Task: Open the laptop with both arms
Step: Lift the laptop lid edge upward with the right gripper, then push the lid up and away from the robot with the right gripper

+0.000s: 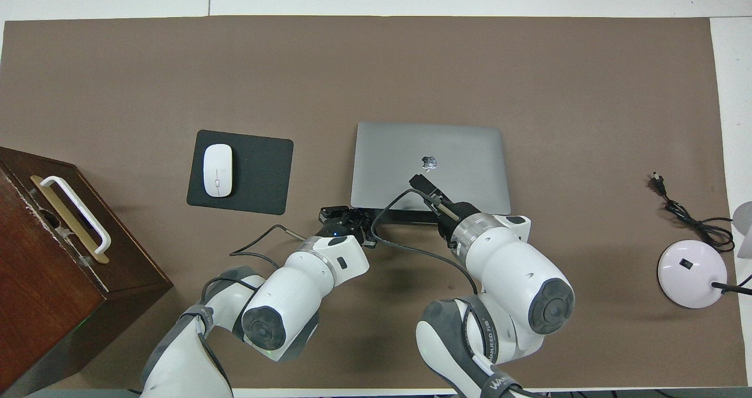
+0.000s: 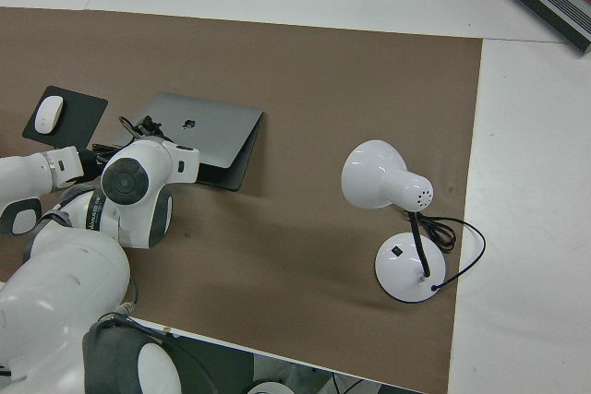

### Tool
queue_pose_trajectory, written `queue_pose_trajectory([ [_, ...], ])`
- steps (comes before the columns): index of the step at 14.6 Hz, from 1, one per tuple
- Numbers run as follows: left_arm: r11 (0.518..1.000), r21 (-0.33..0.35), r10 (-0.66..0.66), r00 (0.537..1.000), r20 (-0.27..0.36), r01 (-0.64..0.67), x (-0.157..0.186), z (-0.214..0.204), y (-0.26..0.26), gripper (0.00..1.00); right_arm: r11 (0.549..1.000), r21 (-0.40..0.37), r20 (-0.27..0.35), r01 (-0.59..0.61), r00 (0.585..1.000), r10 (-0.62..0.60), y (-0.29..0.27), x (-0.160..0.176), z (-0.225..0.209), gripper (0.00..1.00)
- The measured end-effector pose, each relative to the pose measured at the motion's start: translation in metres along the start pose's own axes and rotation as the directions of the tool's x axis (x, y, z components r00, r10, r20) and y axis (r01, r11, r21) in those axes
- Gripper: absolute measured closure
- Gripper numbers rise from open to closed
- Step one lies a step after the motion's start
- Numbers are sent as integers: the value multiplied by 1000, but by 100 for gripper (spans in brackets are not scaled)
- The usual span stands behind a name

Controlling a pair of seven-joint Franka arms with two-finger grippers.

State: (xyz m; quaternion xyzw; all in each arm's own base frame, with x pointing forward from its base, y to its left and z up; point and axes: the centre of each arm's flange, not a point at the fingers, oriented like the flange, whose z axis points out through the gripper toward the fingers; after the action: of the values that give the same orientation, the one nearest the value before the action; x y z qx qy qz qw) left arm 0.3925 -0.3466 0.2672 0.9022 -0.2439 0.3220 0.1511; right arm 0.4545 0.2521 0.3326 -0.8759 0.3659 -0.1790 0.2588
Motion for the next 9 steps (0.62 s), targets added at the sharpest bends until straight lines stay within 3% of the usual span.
queue_pose_trajectory([
  [9, 1000, 0, 11, 1000, 0, -11, 0, 0, 0, 99, 999, -24, 52, -25, 998, 26, -22, 15, 2, 0],
])
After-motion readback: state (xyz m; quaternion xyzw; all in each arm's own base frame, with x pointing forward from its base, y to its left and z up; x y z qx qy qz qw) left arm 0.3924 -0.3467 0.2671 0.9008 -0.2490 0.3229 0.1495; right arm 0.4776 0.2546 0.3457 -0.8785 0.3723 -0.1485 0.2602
